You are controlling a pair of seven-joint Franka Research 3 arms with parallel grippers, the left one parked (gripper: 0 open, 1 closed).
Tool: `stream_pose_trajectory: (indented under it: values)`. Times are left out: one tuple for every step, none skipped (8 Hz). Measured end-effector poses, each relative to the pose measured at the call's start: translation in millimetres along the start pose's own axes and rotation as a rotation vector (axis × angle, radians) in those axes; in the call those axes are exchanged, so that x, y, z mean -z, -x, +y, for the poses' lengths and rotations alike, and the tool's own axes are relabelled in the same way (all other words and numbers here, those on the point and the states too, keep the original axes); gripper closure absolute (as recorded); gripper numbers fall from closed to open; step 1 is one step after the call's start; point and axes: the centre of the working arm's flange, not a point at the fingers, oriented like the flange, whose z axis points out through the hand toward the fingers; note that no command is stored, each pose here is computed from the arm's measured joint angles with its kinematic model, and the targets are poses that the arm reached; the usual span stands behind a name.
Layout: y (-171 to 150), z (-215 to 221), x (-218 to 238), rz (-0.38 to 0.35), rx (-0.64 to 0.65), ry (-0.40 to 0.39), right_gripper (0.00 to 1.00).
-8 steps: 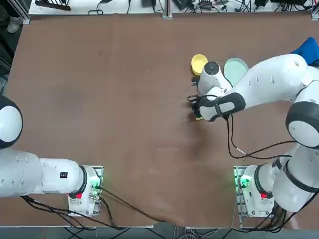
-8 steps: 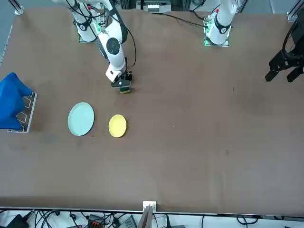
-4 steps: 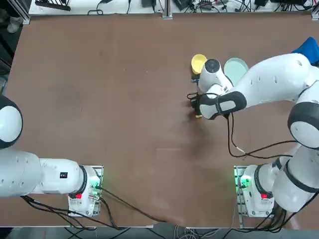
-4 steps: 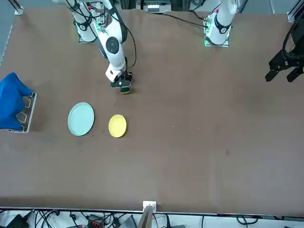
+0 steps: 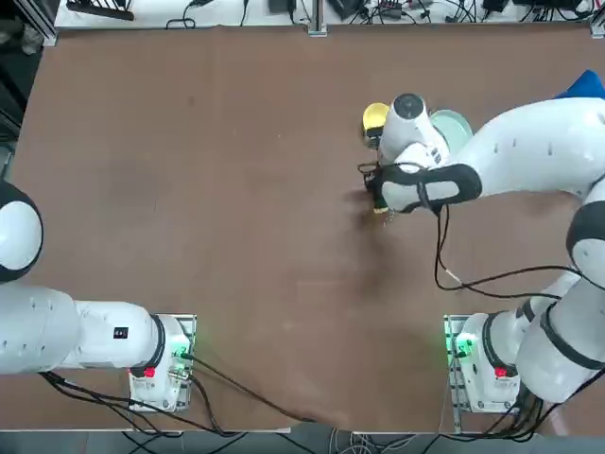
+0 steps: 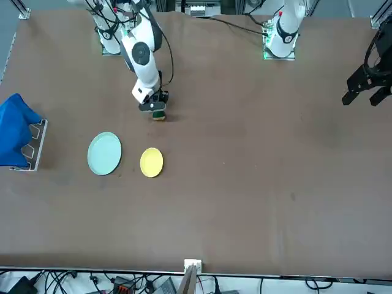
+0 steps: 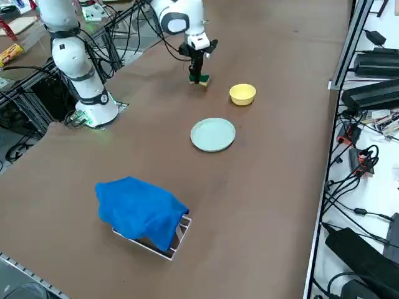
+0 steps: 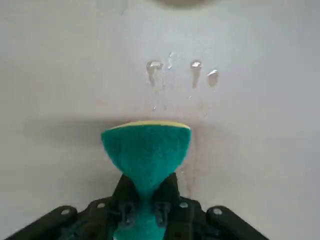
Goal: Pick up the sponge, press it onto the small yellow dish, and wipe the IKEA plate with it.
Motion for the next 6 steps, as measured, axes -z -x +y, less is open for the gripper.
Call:
stream_pose_trajectory:
  values:
    - [-16.7,5.0,22.7,-0.01,-0.026,0.003,0.79]
    - [-35.5,9.0,44.9,-0.017,-0.052,0.003,0.79]
    - [-55.5,13.5,65.9,-0.022,-0.075,0.004,0.79]
    - [-75.5,17.4,83.8,-0.025,-0.095,0.005,0.79]
    - [-94.8,22.1,94.9,-0.028,-0.109,0.008,0.79]
    - [-112.3,26.7,100.6,-0.039,-0.11,0.015,0.79]
